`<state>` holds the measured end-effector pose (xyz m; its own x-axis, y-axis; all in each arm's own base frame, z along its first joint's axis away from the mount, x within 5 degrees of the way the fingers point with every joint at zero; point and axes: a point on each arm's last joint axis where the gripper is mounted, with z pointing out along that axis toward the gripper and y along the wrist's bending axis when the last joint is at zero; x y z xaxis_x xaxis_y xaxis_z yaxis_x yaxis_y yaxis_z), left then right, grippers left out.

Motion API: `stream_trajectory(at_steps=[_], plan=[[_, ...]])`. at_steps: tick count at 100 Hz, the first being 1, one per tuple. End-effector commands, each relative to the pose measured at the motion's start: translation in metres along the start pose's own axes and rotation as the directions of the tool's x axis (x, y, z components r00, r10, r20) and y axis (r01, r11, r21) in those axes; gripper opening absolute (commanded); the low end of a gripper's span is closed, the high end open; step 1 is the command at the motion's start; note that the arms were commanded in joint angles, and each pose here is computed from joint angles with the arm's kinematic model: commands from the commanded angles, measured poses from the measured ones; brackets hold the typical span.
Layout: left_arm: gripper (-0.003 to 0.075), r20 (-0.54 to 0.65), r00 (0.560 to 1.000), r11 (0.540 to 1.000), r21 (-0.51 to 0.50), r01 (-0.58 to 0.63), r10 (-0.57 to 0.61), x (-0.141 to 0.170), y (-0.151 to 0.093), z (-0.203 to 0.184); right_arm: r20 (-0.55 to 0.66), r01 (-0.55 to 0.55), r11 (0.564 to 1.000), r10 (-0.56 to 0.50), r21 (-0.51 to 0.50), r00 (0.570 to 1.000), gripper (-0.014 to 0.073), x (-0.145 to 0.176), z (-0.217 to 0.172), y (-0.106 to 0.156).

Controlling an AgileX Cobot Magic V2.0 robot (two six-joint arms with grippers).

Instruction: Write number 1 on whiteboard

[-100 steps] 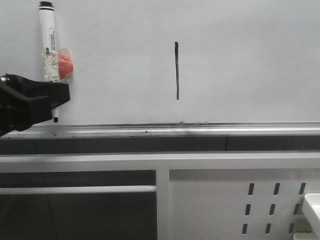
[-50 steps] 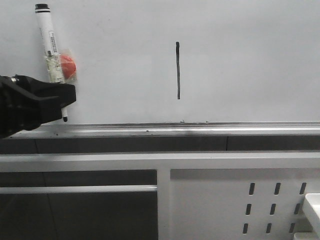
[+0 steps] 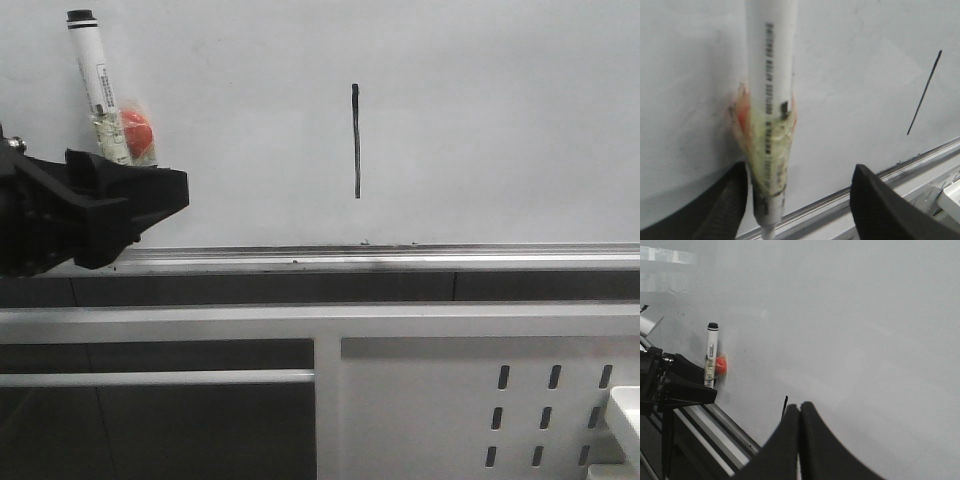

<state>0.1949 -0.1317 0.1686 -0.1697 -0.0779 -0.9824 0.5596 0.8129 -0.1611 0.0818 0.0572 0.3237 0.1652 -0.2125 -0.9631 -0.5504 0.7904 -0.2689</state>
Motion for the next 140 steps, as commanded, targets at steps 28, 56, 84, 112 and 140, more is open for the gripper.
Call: stream_trajectory(at_steps=[28,56,84,112,140], plan=[[0.0039,0.317,0.948,1.000,0.003,0.007,-0.008,-0.036,-0.003,-0.050,0.101,-0.011,0.998,0.005,0.061,0.995,-0.0059,-0.015,0.001,-0.007],[-0.0020,0.368,0.930,1.000,0.020,-0.006,-0.002,-0.031,-0.005,-0.101,0.109,-0.047,0.997,0.040,0.061,0.993,-0.0059,-0.015,0.001,-0.008],[-0.0020,0.278,0.960,0.998,0.033,-0.057,0.045,-0.029,-0.009,-0.108,0.060,-0.198,0.976,0.193,0.093,0.979,-0.0059,0.044,-0.006,0.004],[-0.0020,0.243,0.962,0.992,-0.031,-0.121,0.125,-0.042,-0.007,-0.095,0.014,-0.253,0.962,0.253,0.099,0.967,-0.0059,0.067,-0.007,0.010],[-0.0020,0.153,0.957,0.967,0.021,-0.254,0.248,-0.086,-0.020,-0.071,0.015,-0.253,0.962,0.253,0.099,0.967,-0.0059,0.067,-0.007,0.010]])
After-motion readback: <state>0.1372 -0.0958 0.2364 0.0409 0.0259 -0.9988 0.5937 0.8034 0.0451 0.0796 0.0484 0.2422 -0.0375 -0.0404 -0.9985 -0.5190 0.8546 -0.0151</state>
